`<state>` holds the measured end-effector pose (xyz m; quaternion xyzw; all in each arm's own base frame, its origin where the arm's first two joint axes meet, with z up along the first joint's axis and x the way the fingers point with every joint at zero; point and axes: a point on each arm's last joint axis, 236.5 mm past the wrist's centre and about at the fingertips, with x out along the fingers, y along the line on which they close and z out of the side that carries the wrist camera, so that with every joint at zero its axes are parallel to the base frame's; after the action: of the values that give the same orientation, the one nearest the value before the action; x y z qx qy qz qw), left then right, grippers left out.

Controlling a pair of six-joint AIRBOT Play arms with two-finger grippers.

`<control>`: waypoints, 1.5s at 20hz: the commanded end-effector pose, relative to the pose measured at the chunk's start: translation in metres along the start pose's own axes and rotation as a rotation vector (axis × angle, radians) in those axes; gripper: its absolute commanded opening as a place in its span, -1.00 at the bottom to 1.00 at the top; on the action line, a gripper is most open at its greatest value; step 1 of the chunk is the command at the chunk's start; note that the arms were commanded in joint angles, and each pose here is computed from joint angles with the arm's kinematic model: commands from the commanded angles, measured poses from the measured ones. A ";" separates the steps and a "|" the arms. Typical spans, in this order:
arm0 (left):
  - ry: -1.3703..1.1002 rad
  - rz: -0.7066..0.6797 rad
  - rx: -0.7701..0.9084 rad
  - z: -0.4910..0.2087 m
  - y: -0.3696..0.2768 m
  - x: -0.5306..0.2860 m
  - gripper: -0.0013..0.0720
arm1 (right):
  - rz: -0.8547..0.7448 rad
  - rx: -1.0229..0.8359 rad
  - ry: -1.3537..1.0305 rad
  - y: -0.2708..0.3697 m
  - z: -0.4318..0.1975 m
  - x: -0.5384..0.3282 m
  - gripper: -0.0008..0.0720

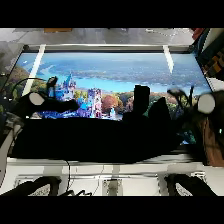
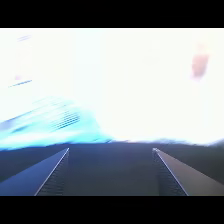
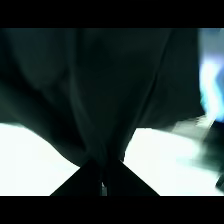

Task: Fold the clothes and pants, and hang the long-sleeved shirts on hangers.

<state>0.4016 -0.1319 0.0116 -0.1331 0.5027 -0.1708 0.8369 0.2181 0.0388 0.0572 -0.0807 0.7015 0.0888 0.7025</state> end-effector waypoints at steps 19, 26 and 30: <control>0.205 -0.429 0.042 0.018 -0.223 0.197 0.97 | -0.005 0.068 -0.087 0.001 -0.026 0.030 -0.92; 0.231 -0.469 0.054 -0.013 -0.258 0.235 0.94 | -0.002 0.068 -0.094 0.002 -0.025 0.030 -0.92; 0.112 -0.460 0.046 0.007 -0.268 0.247 0.87 | 0.000 0.067 -0.094 0.002 -0.025 0.030 -0.92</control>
<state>0.4615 -0.4675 -0.0766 -0.2072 0.5296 -0.3825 0.7283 0.1933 0.0348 0.0269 -0.0539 0.6712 0.0681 0.7362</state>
